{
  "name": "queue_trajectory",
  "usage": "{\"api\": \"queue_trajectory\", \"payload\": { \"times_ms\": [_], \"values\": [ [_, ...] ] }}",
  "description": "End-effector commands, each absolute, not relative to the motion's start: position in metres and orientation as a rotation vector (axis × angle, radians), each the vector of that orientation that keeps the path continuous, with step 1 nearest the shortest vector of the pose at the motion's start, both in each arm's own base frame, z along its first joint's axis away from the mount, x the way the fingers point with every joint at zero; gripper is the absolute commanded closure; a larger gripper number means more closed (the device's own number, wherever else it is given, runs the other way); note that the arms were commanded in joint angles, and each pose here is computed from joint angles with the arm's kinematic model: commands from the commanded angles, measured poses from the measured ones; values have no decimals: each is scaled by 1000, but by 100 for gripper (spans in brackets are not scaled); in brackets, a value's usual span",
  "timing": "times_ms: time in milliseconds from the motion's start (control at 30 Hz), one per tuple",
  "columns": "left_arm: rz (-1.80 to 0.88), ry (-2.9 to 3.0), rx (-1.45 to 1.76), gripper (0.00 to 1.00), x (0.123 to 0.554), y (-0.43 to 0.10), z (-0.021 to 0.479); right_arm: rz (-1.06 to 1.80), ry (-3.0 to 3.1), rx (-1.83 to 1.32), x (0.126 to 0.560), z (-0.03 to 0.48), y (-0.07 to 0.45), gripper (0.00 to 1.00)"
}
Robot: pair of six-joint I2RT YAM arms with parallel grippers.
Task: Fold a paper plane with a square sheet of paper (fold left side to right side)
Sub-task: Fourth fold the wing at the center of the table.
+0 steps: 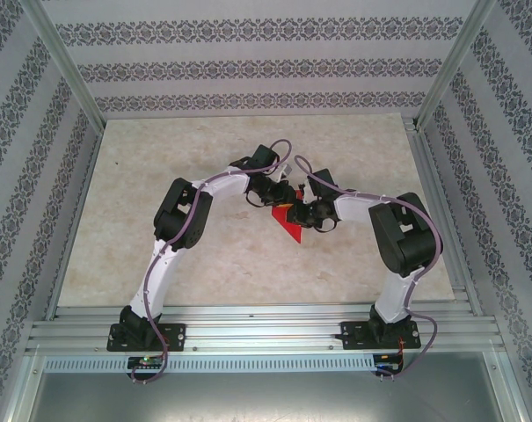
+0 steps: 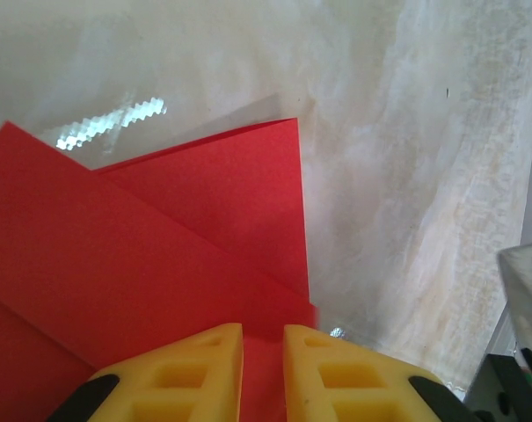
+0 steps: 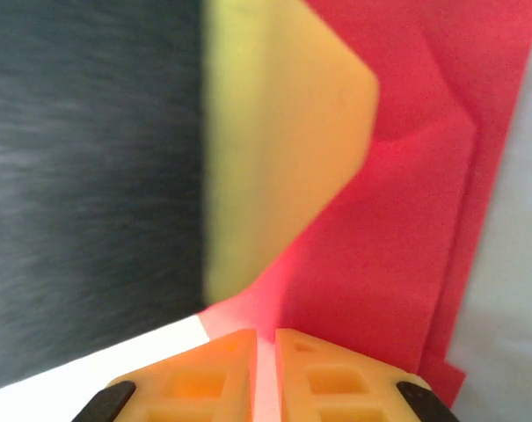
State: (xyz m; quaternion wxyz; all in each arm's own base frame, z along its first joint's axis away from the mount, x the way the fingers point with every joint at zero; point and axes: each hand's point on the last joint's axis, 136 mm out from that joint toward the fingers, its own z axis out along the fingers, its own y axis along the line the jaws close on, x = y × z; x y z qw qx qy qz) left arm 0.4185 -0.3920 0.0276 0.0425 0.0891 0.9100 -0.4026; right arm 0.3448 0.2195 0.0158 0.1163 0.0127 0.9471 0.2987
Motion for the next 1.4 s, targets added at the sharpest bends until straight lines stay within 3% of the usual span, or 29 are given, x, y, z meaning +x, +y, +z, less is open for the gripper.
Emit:
{"api": "queue_trajectory", "payload": {
  "times_ms": [0,500,767,900,1100,1367],
  "values": [
    [-1025,2877,174,79,423,-363,-16,788,2840,38,328,-3,207,85],
    [-988,2890,150,79,426,-354,-21,806,3054,39,229,-19,189,85],
    [-991,2889,151,79,427,-353,-21,757,3116,55,200,-12,174,85],
    [-1013,2877,160,79,427,-356,-16,793,3053,52,214,9,174,84],
    [-1050,2849,173,78,429,-360,-3,894,2831,54,268,59,178,80],
    [-1051,2853,167,78,428,-360,-4,949,2658,-52,330,80,226,81]
  ]
}}
